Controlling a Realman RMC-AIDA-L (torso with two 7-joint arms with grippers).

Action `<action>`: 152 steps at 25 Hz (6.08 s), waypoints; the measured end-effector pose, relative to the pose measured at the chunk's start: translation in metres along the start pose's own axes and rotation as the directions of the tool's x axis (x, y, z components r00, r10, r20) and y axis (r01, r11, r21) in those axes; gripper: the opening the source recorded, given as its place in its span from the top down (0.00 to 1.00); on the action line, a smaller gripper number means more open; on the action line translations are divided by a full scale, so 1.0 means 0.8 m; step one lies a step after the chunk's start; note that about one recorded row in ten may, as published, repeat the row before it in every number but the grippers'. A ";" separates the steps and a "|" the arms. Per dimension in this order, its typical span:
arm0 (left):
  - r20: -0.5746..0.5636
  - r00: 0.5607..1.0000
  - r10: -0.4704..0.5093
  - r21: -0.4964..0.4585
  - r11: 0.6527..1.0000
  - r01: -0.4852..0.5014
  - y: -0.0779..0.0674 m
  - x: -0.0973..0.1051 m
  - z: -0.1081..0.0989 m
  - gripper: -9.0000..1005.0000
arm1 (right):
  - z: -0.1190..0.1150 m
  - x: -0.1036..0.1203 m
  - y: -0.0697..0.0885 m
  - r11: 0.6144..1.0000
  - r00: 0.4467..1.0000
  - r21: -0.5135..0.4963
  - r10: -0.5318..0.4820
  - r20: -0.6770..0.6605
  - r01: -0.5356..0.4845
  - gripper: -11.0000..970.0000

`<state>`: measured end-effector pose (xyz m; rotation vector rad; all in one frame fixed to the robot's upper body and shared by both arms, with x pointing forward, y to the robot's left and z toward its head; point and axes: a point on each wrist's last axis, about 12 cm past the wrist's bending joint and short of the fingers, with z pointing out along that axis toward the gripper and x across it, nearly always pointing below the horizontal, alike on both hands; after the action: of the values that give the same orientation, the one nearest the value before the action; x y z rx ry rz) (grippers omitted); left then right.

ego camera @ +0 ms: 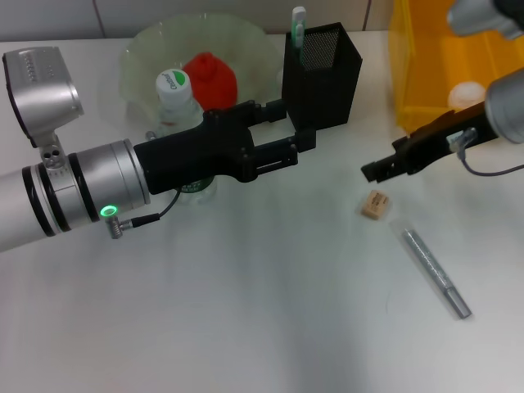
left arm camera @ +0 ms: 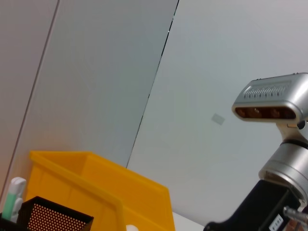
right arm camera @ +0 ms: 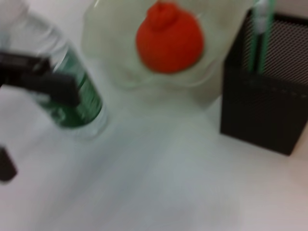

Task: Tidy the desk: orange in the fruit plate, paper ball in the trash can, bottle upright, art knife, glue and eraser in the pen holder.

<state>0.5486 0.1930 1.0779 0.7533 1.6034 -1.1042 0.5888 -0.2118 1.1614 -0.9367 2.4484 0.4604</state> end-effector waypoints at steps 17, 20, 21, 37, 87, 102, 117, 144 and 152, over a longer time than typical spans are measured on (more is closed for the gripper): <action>-0.003 1.000 0.002 0.002 1.000 -0.002 0.000 0.000 0.002 0.29 | 0.053 -0.019 0.011 0.972 0.945 0.007 -0.227 -0.234 0.235 0.26; 0.004 1.000 0.002 0.001 1.000 -0.002 0.000 -0.002 0.003 0.29 | 0.059 -0.020 0.012 0.970 0.940 -0.003 -0.236 -0.246 0.243 0.26; 0.006 1.000 0.002 0.001 1.000 -0.002 0.000 -0.002 0.004 0.29 | 0.061 -0.021 0.012 0.970 0.939 -0.005 -0.238 -0.249 0.245 0.26; 0.010 1.000 0.001 0.001 1.000 -0.001 0.000 -0.003 0.004 0.29 | 0.074 -0.019 0.013 0.969 0.928 -0.026 -0.243 -0.281 0.246 0.34; 0.014 1.000 -0.008 -0.006 1.000 0.008 0.000 0.000 -0.002 0.29 | 0.052 -0.141 -0.007 0.967 0.958 0.231 -0.163 0.237 0.107 0.47; 0.014 1.000 0.001 -0.004 1.000 -0.001 0.002 -0.004 0.000 0.29 | 0.034 -0.126 -0.008 0.981 0.969 0.194 -0.075 0.237 0.028 0.38; 0.015 1.000 0.005 -0.009 1.000 -0.005 0.002 -0.002 -0.003 0.29 | -0.027 -0.037 0.028 0.975 0.965 0.178 0.166 -0.205 -0.130 0.36; 0.010 1.000 0.005 -0.006 1.000 -0.005 0.000 0.000 -0.003 0.29 | 0.047 0.016 0.047 0.978 0.882 0.184 0.171 -0.440 -0.098 0.40; 0.009 1.000 0.004 -0.006 1.000 -0.004 0.000 0.001 -0.003 0.29 | 0.050 0.020 0.045 0.977 0.876 0.185 0.183 -0.446 -0.110 0.49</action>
<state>0.5477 0.1955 1.0775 0.7466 1.5960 -1.0979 0.5663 -0.1763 1.1244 -0.8740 2.9507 0.0936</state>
